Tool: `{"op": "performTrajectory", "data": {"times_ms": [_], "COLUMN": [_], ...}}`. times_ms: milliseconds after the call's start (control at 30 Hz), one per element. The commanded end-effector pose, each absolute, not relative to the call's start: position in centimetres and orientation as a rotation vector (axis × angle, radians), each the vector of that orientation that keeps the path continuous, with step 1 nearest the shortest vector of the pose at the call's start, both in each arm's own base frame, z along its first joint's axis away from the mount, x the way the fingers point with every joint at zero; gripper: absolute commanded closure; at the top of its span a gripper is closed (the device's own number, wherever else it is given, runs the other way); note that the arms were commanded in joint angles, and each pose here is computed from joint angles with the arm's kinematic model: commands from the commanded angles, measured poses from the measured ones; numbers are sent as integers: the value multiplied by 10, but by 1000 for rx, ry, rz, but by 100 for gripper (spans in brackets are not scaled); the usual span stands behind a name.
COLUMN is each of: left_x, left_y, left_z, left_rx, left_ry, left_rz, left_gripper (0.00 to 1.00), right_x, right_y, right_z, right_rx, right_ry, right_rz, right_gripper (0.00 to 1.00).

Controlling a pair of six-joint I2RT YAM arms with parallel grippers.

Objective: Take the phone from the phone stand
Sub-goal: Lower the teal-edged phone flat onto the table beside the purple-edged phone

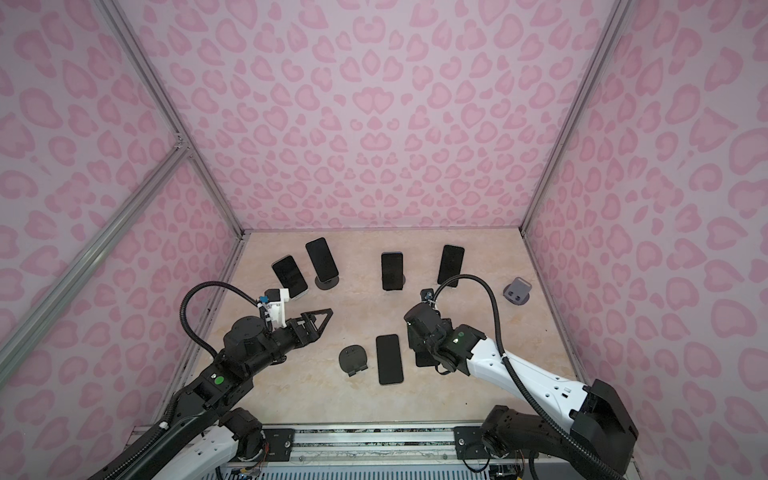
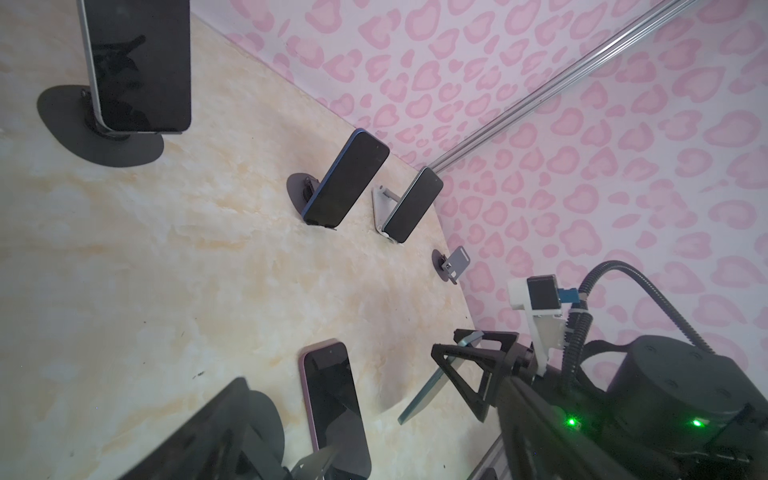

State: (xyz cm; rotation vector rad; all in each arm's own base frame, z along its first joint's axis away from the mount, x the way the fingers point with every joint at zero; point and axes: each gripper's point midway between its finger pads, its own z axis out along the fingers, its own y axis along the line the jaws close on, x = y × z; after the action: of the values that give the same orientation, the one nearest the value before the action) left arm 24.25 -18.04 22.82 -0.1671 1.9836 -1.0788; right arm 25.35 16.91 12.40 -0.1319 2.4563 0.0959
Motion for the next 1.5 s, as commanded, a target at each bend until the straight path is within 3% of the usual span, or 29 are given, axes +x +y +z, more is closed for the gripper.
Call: {"op": "performTrajectory", "data": {"times_ms": [0,1467], "left_x": [247,249], "left_y": [-182,-189], "left_z": [240,211], "left_rx": [-135,-154], "left_ry": [1933,2014], "left_rz": [-1070,-1070], "left_gripper": [4,3], "right_x": [256,264], "right_y": [173,191], "right_z": [120,43], "right_rx": [-100,-62], "right_ry": [2467,2679], "right_rz": [111,161], "right_gripper": [38,40]}}
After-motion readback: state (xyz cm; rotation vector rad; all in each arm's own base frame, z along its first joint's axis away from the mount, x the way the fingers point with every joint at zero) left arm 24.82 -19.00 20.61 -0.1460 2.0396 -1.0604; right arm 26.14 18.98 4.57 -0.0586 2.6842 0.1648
